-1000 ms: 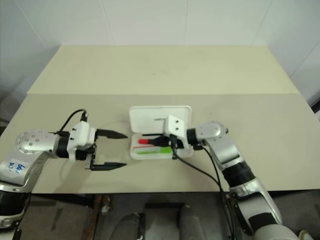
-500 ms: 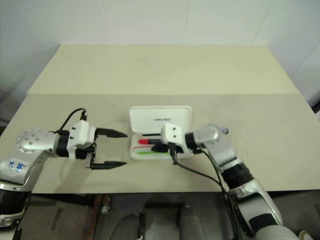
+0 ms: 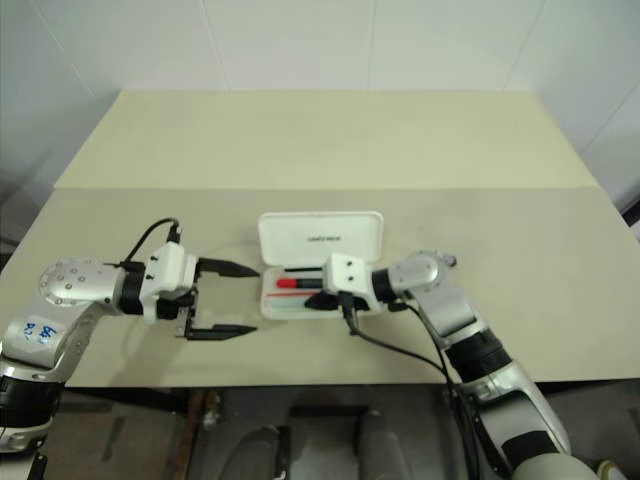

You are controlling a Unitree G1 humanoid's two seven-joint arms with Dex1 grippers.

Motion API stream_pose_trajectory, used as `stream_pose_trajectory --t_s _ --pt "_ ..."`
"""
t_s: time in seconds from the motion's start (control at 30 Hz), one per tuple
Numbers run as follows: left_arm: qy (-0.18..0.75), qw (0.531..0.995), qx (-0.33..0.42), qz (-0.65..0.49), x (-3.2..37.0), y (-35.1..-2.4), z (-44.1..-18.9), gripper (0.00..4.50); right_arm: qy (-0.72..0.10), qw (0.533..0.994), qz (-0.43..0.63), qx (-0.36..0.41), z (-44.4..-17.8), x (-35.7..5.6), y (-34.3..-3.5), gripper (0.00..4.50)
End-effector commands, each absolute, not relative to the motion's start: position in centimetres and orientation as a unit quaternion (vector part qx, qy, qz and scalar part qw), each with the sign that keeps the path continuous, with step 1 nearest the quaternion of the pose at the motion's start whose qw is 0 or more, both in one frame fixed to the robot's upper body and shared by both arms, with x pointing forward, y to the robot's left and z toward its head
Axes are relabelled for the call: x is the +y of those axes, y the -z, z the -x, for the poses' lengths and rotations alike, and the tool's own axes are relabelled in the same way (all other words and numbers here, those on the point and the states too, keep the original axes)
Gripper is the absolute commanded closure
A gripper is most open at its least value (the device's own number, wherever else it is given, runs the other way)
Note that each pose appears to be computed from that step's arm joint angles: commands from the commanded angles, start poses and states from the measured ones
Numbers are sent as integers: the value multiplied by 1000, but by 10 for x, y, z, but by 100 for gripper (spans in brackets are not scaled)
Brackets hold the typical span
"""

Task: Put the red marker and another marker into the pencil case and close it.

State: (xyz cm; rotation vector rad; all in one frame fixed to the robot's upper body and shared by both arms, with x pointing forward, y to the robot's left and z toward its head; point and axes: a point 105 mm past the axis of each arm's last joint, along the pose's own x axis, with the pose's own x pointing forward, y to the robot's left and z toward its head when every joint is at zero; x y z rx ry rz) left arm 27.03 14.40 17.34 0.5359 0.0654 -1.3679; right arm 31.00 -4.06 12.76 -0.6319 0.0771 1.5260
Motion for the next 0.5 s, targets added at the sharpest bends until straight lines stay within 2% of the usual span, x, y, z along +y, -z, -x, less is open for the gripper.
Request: stream_pose_trajectory --t_s 0.03,0.23,0.37,0.5 --pt "622 738 8 -262 141 -183 -271 0 -686 669 283 33 -305 -38 -129 447" --pt "622 739 7 -260 139 -183 -270 0 -709 657 251 44 -293 -36 -133 447" --pt "621 740 7 -260 140 -183 -271 0 -736 647 199 29 -277 -33 -154 447" --pt "620 741 8 -259 141 -183 -271 0 -739 647 185 7 -273 -33 -170 447"
